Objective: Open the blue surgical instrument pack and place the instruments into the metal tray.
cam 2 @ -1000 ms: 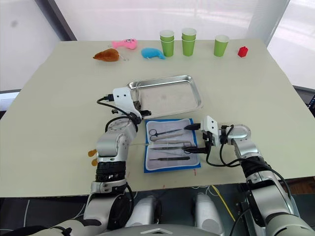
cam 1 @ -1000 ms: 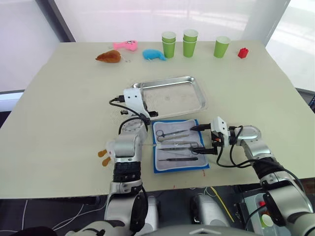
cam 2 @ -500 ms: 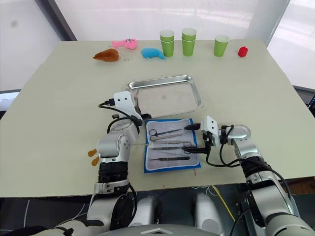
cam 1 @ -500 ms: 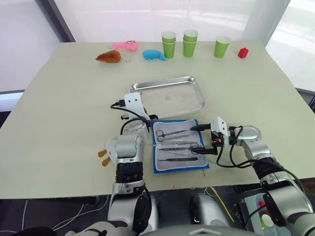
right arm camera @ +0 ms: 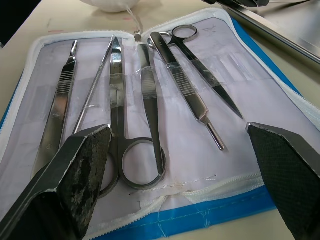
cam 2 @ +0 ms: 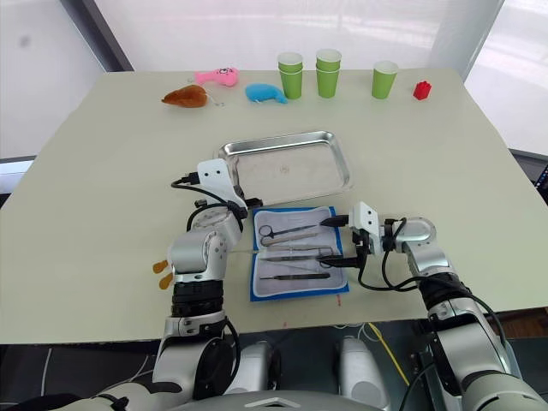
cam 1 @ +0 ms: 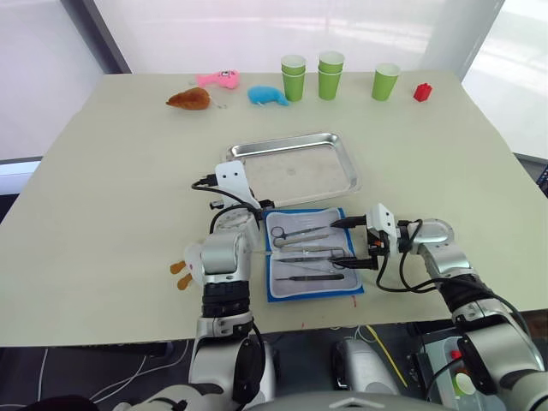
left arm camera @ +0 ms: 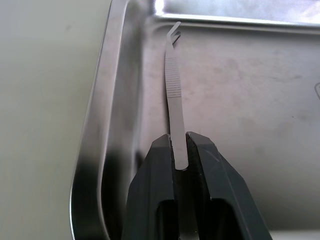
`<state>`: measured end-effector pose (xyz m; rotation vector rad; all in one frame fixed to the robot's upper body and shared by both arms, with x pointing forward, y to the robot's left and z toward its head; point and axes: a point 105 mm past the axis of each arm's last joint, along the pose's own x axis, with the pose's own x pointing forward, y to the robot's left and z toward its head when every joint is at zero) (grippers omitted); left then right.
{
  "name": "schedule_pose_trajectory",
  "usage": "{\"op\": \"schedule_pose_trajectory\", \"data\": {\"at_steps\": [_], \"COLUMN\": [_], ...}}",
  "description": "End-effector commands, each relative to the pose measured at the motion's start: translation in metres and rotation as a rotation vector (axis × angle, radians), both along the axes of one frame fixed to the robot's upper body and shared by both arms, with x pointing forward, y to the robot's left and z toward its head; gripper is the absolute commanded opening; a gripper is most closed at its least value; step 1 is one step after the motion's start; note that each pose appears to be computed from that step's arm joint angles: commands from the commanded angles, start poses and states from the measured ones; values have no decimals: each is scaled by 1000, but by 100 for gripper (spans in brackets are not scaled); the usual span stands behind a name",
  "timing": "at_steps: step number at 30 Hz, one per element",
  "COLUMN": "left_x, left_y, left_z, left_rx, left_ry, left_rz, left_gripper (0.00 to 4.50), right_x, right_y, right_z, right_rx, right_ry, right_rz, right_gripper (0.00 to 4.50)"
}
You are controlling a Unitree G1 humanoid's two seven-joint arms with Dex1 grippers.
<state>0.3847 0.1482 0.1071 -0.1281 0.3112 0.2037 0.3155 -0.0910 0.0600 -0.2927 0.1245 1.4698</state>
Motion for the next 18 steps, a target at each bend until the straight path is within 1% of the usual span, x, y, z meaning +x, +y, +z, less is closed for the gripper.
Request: {"op": "schedule_pose_trajectory", "data": {"at_steps": [1, 4, 5, 7, 9, 10, 18], "left_x": [0, 0, 0, 0, 0, 1, 8], "left_y": [-2, -2, -2, -1, 0, 0, -10], "left_z": [10, 11, 11, 11, 12, 12, 44], "left_rx": [-13, -4, -2, 10, 22, 23, 42], "left_ry": [-35, -35, -34, -30, -30, -31, -175], "left_rz": [-3, 4, 6, 16, 21, 21, -52], "left_gripper": [70, 164, 220, 307, 409, 447, 447], "right_x": [-22, -22, -22, -22, -22, -22, -22], "right_y": [-3, -3, -3, -4, -4, -4, -5], "right_z": [-45, -45, -45, -45, -45, -45, -45], "right_rx": [-120, -120, -120, -120, -121, -121, -122], "right_ry": [149, 150, 150, 151, 151, 151, 151], "right_rz": [29, 28, 28, 26, 26, 25, 21], "right_gripper": [450, 450, 450, 450, 450, 450, 450]}}
